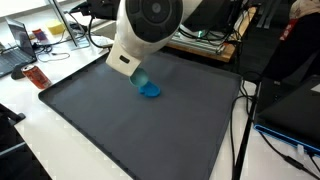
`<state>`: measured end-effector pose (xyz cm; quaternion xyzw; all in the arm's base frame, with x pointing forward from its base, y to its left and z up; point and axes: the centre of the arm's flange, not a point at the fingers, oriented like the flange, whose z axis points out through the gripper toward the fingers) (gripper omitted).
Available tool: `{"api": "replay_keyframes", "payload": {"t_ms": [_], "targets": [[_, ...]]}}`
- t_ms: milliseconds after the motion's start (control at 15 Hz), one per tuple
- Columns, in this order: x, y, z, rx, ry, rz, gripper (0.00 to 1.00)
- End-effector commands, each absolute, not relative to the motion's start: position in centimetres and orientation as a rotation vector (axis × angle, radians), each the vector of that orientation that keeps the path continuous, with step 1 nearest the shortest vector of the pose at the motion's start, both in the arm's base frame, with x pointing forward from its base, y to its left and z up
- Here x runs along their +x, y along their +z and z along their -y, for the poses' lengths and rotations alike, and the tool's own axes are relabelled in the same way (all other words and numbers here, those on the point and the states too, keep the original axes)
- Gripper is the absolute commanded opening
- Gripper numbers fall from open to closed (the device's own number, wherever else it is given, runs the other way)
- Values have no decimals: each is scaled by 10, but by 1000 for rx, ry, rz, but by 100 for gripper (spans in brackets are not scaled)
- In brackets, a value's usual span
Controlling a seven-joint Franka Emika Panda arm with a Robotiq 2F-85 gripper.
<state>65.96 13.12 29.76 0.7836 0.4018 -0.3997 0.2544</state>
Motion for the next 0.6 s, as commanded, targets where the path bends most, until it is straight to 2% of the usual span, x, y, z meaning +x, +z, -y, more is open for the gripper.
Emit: {"api": "replay_keyframes", "payload": {"t_ms": [0,533], "targets": [[646,310,-123,2161,-1061,-1094,35],[633,340,-113,2442,-990,-1060,35]]}}
